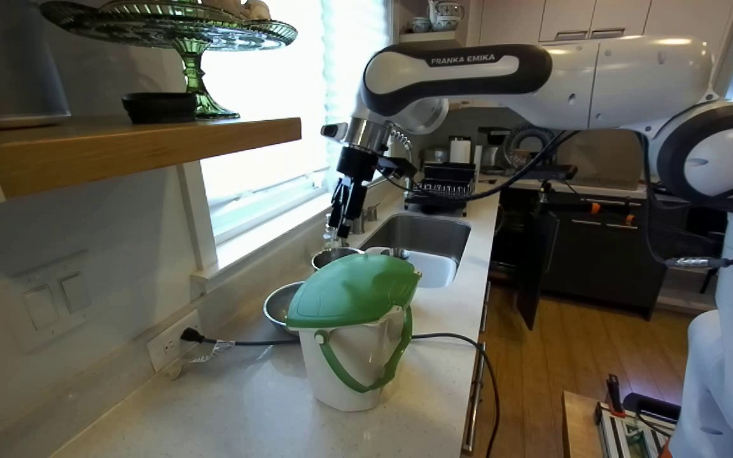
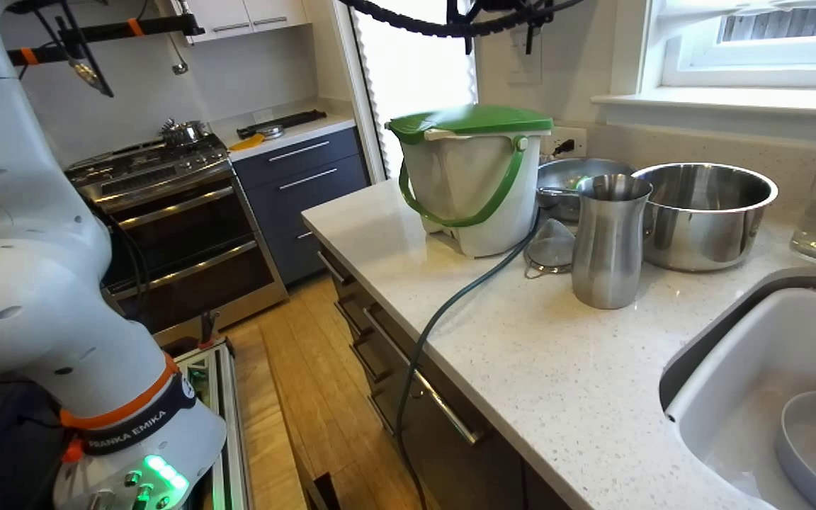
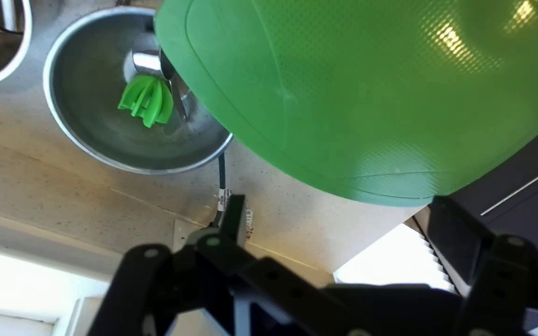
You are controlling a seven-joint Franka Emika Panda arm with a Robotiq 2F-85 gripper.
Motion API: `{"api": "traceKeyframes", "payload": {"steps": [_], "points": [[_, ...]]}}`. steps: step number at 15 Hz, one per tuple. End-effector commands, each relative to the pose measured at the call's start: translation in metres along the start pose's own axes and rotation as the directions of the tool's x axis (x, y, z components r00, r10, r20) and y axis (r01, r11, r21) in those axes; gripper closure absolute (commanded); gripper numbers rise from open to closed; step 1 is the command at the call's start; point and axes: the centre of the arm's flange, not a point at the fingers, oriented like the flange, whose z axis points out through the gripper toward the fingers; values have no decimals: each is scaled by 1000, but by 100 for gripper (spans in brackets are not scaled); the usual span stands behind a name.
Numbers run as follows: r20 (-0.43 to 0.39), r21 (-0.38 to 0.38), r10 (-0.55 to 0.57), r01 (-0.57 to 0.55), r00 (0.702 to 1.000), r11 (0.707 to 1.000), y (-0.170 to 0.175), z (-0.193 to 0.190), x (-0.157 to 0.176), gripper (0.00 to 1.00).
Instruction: Open the white and green bin
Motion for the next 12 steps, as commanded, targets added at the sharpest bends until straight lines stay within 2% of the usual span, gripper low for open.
{"api": "traceKeyframes", "payload": {"steps": [1, 6, 7, 11, 12], "points": [[-6, 82, -76, 76, 997, 994, 34, 19, 26, 0], [-40, 149, -109, 114, 993, 982, 49, 46, 42, 0], [-27, 107, -91, 93, 995, 990, 32, 46, 29, 0], [-27, 111, -92, 94, 995, 989, 34, 48, 30, 0], [1, 113, -85, 84, 996, 990, 37, 58, 30, 0]]}}
